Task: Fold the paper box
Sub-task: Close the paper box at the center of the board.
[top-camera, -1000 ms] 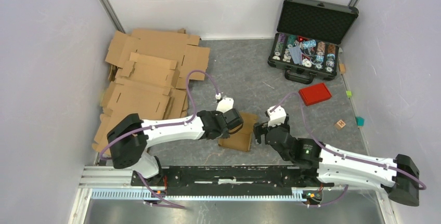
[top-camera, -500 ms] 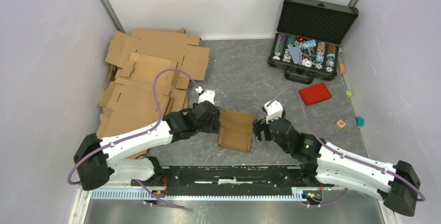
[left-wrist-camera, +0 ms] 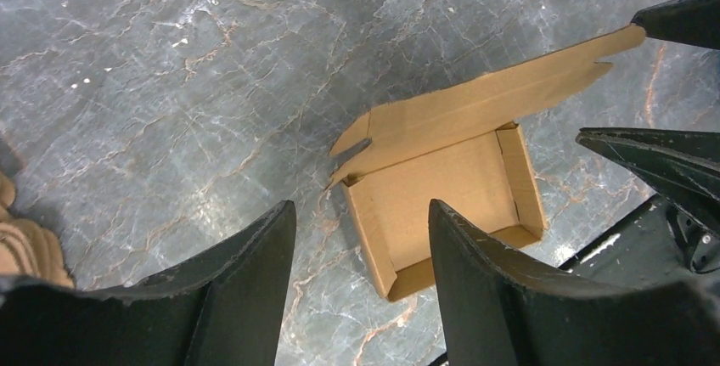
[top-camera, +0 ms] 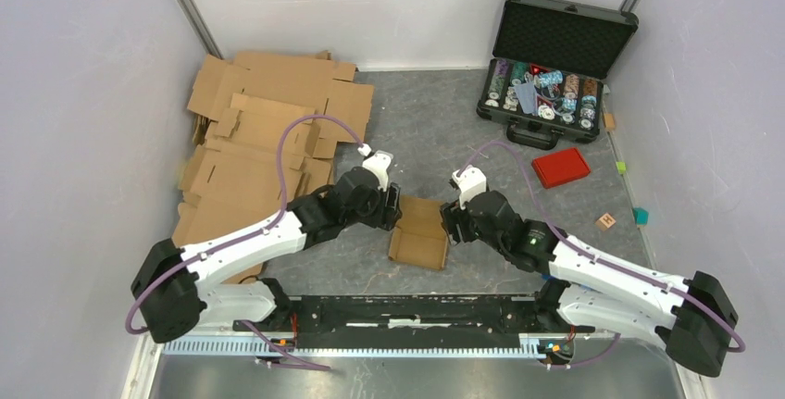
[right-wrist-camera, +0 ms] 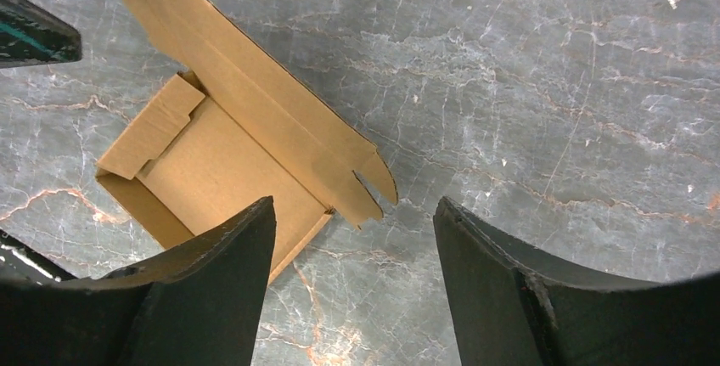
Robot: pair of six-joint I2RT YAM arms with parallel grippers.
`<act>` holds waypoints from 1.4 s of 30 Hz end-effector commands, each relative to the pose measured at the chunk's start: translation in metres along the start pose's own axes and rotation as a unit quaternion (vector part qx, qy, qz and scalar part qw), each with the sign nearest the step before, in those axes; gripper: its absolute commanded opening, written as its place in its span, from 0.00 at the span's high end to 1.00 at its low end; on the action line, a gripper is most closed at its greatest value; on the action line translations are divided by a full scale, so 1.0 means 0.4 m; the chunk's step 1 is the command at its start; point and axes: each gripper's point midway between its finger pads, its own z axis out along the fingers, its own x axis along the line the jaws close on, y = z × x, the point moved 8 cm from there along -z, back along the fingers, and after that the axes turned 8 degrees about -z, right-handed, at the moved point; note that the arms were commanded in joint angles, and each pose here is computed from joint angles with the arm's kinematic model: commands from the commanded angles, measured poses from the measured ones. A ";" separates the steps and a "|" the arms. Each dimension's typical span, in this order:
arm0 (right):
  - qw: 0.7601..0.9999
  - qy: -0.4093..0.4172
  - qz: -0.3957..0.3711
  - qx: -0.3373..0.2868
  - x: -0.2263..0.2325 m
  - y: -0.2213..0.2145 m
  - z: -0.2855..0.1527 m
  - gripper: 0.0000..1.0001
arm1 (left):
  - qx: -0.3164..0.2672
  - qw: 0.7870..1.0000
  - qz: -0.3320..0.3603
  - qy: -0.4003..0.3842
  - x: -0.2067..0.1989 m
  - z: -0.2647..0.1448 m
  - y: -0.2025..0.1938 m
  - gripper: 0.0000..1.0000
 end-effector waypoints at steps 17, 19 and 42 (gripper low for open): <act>0.998 0.061 -0.001 0.011 -0.003 0.015 0.026 0.58 | 0.038 0.998 0.039 -0.043 -0.010 0.091 0.018 0.51; 0.998 0.059 0.002 0.013 -0.003 0.013 0.028 0.60 | 0.039 0.998 0.040 -0.042 -0.009 0.093 0.017 0.54; 0.997 0.064 0.037 0.010 0.007 0.019 0.034 0.91 | 0.047 0.997 0.030 -0.057 -0.018 0.084 0.015 0.93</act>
